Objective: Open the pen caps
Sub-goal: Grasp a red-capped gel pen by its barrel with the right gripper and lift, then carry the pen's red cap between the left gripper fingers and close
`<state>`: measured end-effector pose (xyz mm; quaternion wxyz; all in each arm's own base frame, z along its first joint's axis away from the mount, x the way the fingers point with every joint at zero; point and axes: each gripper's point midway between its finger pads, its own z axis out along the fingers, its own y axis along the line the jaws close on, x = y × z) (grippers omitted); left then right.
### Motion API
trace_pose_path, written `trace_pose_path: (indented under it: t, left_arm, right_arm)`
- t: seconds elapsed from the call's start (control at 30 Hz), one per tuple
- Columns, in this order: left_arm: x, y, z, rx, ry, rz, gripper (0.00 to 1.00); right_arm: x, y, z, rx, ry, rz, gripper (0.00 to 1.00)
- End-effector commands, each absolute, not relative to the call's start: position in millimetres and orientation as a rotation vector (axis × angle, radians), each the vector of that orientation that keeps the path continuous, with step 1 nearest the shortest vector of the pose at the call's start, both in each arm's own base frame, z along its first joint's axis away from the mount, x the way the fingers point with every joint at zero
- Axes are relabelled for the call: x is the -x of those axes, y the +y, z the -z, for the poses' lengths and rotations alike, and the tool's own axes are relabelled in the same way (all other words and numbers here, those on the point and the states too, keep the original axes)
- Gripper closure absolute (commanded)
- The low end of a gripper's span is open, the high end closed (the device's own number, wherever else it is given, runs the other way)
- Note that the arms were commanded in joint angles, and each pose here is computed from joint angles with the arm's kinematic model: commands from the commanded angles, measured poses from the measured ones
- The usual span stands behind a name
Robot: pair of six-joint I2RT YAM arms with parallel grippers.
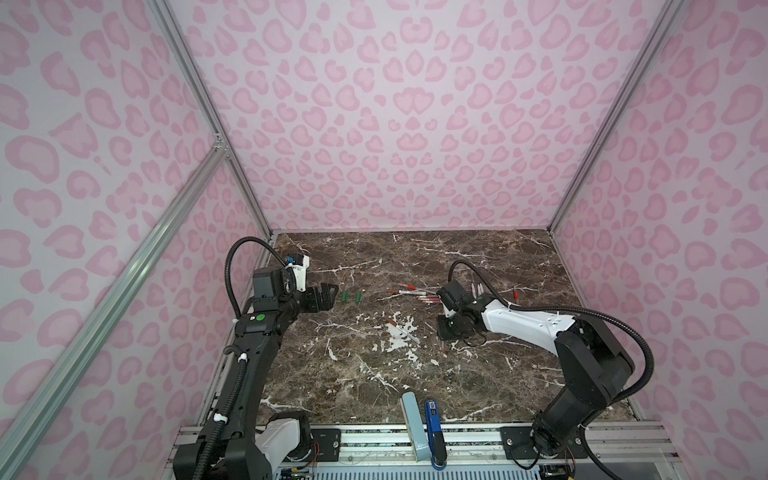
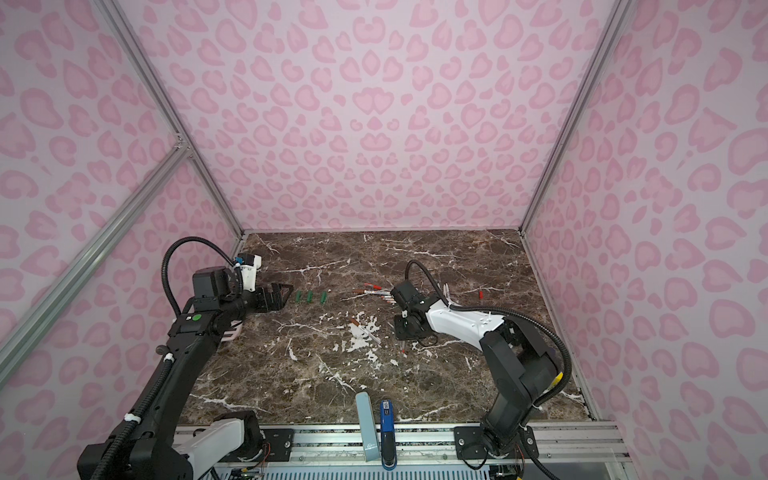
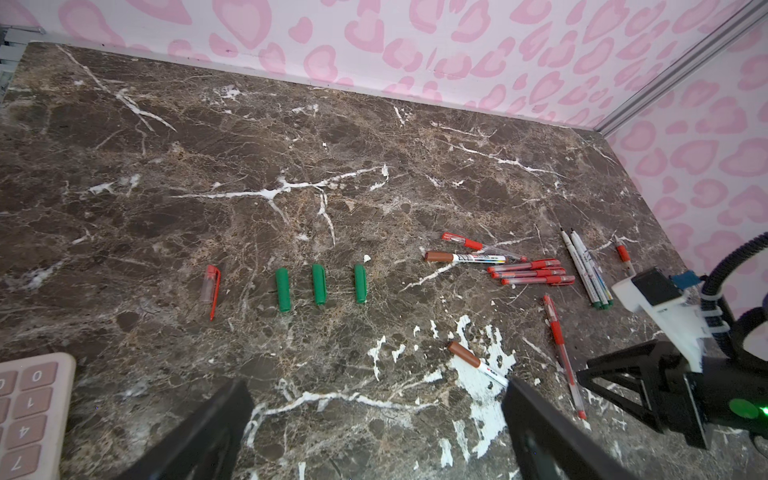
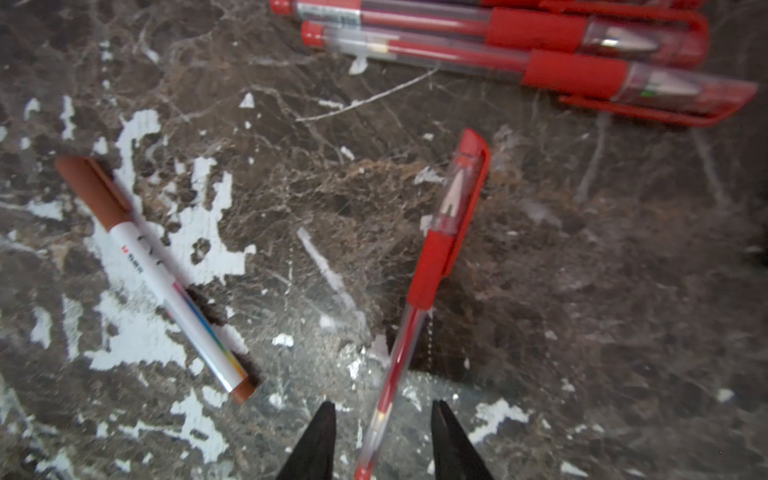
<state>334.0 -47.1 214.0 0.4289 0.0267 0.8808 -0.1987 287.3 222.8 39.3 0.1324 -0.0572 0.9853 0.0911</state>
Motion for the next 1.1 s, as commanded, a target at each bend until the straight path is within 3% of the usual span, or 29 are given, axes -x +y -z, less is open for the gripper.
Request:
trace_pose_path:
  t: [0.0, 0.27, 0.37, 0.63, 1.07]
  left_arm:
    - [-337.2, -47.5, -225.8, -0.077, 2.163, 0.495, 0.02]
    - [-336.2, -48.5, -228.4, -0.077, 2.157, 0.502, 0.02]
    - [-335.9, -49.3, -225.1, -0.081, 2.160, 0.508, 0.02]
    - [-336.9, -50.8, -226.1, -0.075, 2.162, 0.525, 0.02]
    - [-323.7, -96.5, -240.5, -0.156, 2.089, 0.865, 0.01]
  right_arm:
    - [-288.6, 215.4, -32.3, 0.119, 2.864, -0.156, 0.62]
    - [-283.4, 212.6, -9.6, 0.127, 2.909, -0.076, 0.73]
    - [-277.4, 210.2, -2.5, 0.139, 2.938, -0.058, 0.82]
    - [-272.8, 206.8, -25.7, 0.144, 2.903, -0.111, 1.00]
    - [-289.2, 299.8, -141.0, 0.304, 2.474, -0.687, 1.00]
